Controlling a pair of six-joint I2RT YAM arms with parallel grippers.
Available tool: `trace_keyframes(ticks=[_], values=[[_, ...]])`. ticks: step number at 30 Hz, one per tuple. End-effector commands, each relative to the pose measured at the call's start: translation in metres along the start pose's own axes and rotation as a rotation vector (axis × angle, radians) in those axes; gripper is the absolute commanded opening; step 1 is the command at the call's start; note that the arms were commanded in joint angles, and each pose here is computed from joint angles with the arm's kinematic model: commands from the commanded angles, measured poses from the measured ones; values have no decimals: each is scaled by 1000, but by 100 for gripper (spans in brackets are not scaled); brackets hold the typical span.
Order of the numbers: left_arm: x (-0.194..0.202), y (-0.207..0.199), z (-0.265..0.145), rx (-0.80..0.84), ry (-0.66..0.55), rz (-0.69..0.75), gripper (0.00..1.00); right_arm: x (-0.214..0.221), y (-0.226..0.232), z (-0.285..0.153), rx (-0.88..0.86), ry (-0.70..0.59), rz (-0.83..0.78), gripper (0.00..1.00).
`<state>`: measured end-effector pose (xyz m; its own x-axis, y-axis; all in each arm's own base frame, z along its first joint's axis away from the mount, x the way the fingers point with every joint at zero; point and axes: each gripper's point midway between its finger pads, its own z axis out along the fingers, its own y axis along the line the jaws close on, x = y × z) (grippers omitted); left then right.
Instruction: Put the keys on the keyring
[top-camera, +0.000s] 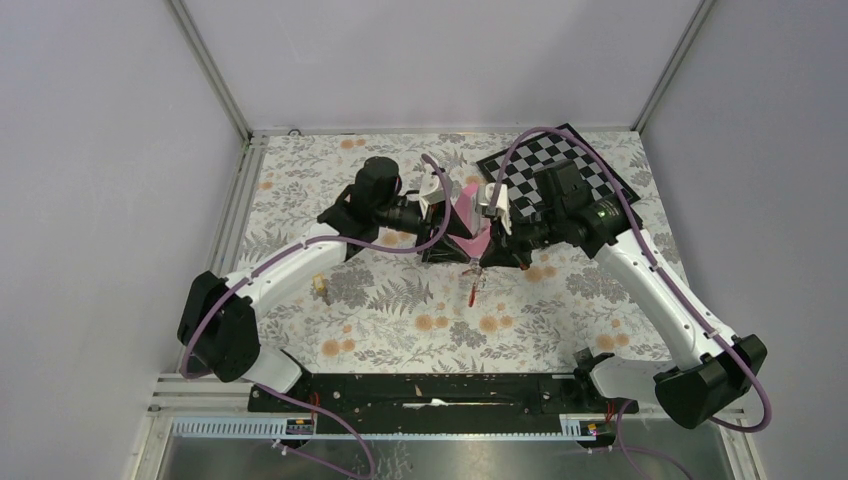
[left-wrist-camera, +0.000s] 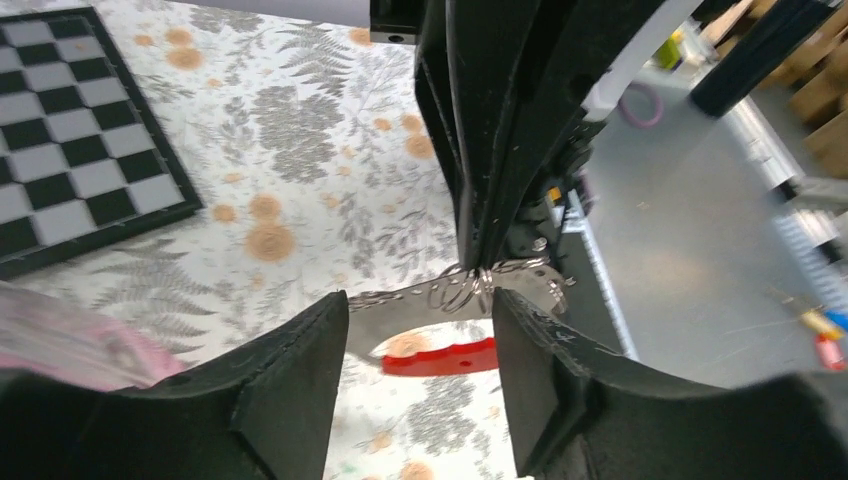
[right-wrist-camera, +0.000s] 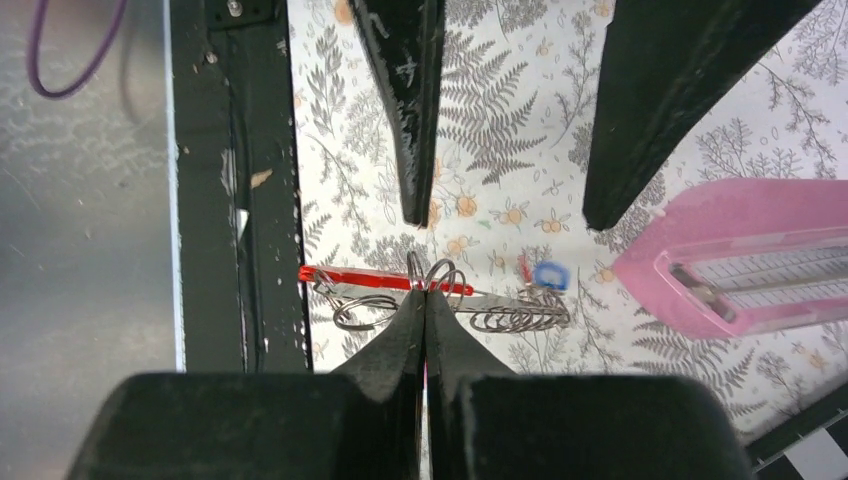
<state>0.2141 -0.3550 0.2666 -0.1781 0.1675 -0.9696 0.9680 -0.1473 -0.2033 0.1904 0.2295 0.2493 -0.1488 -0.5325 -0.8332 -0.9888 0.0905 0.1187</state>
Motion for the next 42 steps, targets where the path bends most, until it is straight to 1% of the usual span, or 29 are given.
trace_keyframes(ticks=[1, 4, 10, 12, 16, 19, 24, 28, 38, 42], values=[[5, 2, -9, -19, 83, 104, 62, 2, 0, -14, 51, 97, -108, 0], [4, -1, -6, -2, 82, 98, 58, -2, 0, -17, 64, 91, -123, 0], [3, -21, 2, 100, 67, 95, 51, -4, -1, -20, 95, 84, -115, 0], [1, -22, 7, 107, 56, 94, 46, -5, -2, -19, 103, 71, -116, 0], [-5, -21, 16, 97, 30, 46, 39, -2, -2, -14, 102, 50, -96, 0], [-6, -18, 23, 83, 21, 13, 36, 0, -2, -10, 95, 41, -77, 0], [-9, -18, 27, 81, 5, -6, 33, -1, -3, -7, 90, 32, -56, 0], [-3, -21, 29, 97, 13, -13, 33, -2, -4, -6, 92, 26, -48, 0], [9, -22, 30, 99, 28, -18, 27, -2, -4, -6, 96, 18, -38, 0], [12, -23, 28, 96, 33, -9, 26, -1, -5, -7, 103, 15, -36, 0]])
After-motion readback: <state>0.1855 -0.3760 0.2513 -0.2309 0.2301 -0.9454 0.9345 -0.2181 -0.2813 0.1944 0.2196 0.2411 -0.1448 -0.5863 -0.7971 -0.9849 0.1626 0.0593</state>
